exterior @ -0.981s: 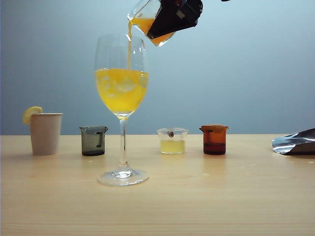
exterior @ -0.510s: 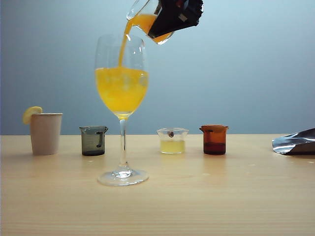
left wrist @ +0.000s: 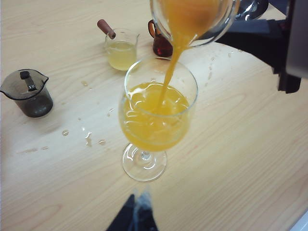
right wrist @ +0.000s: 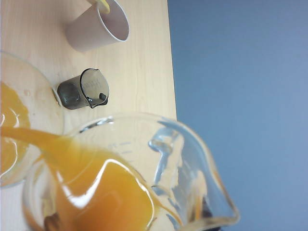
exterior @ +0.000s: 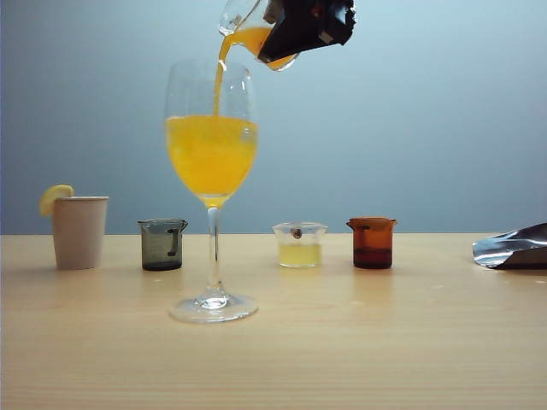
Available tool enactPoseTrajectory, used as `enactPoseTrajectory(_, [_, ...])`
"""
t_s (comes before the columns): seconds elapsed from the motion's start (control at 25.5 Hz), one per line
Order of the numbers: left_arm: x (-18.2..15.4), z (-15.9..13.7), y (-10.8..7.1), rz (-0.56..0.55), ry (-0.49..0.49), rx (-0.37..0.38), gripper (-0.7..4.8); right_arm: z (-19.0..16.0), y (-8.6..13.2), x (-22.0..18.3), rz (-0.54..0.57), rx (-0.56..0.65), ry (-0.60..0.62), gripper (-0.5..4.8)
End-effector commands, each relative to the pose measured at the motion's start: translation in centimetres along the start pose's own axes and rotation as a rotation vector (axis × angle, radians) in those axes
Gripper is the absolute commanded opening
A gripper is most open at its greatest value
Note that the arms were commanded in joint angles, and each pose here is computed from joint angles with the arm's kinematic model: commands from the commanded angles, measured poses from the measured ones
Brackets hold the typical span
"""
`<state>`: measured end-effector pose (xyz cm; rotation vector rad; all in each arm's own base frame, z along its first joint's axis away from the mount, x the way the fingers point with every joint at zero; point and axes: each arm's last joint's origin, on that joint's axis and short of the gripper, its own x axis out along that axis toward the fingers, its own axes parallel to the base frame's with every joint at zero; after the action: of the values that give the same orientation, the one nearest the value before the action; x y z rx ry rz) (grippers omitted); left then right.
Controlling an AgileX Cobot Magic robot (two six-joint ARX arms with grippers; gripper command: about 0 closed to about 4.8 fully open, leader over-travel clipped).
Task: Pick up the second measuring cup from the left, pour the orange juice inside into the goblet, and finally put the measuring cup back in its original place.
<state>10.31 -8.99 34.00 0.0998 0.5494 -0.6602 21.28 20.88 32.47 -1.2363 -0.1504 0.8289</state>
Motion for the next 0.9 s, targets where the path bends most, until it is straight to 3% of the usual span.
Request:
enactPoseTrajectory(0.04, [-0.12, 0.14, -0.03, -0.005, -0.012, 0.004, -0.06, 0.64, -0.59, -0.36, -0.041, -0.024, -0.03, 1.48])
enactPoseTrajectory(0.9, [-0.13, -0.34, 0.02, -0.001, 0.038, 0.03, -0.06, 0.91, -1.26, -0.42, -0.124, -0.204, -0.026, 1.47])
